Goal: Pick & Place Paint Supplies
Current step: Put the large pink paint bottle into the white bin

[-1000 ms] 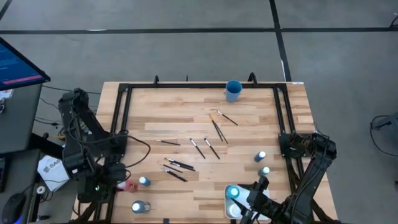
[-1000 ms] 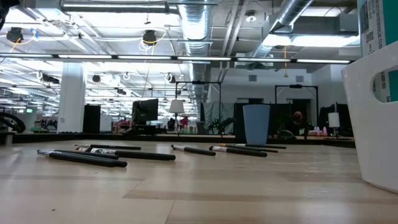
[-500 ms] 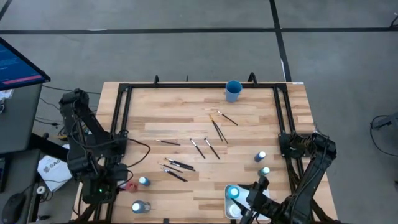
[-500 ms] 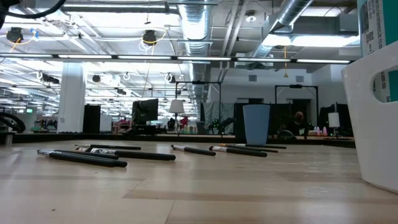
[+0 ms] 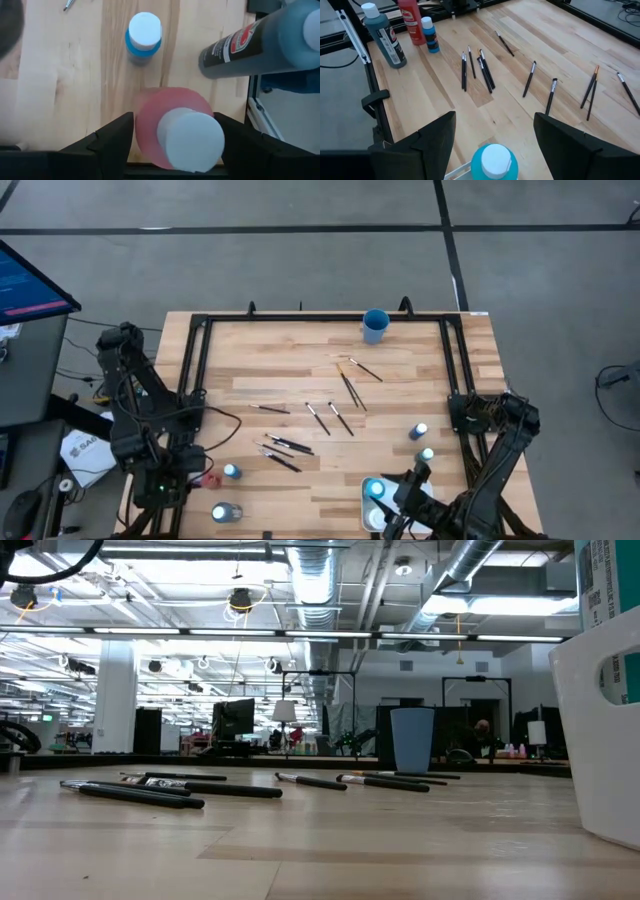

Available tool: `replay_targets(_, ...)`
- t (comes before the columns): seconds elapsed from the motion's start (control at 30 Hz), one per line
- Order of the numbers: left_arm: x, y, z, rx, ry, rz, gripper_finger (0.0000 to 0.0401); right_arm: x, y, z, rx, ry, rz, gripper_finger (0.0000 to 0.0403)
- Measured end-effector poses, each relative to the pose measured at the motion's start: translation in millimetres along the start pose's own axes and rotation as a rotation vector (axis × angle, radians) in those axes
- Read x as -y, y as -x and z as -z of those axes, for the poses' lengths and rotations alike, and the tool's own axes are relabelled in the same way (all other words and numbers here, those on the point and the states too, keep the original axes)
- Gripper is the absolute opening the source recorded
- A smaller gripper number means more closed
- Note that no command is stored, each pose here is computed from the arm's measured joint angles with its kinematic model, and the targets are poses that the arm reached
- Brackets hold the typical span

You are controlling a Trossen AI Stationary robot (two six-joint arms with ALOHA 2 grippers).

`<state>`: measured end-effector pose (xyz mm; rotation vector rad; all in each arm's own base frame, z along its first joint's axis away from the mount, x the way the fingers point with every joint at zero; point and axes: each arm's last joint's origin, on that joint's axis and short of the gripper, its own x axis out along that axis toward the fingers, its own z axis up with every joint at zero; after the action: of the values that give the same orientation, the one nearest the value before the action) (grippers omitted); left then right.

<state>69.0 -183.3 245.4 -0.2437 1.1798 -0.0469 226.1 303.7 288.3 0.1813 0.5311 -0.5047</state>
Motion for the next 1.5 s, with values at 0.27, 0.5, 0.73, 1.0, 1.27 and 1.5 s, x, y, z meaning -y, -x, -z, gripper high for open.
replay_targets(0.27,-4.2,-13.5,4.5,0.033,0.002,-0.002,0.0257,0.3,-1.9,-1.2,0.000,-0.003,0.005,0.0260)
replay_targets(0.5,-4.2,-14.0,3.9,0.050,0.004,-0.005,0.0252,1.1,-5.6,-3.5,0.000,-0.007,0.017,0.0260)
replay_targets(0.73,-3.4,-14.0,3.7,0.053,0.007,0.002,0.0209,1.6,-9.7,-6.0,0.001,0.000,0.027,0.0260)
replay_targets(1.0,-7.6,-6.5,1.1,0.033,0.065,0.044,0.0224,2.4,-13.4,-8.3,0.001,0.005,0.037,0.0260)
replay_targets(1.27,-18.6,14.9,-3.5,0.040,0.167,0.158,0.0215,3.6,-19.8,-12.2,0.002,-0.003,0.055,0.0260)
replay_targets(1.5,-27.2,42.5,-17.2,0.119,0.221,0.270,0.0217,6.6,-32.7,-20.3,0.004,-0.027,0.090,0.0260)
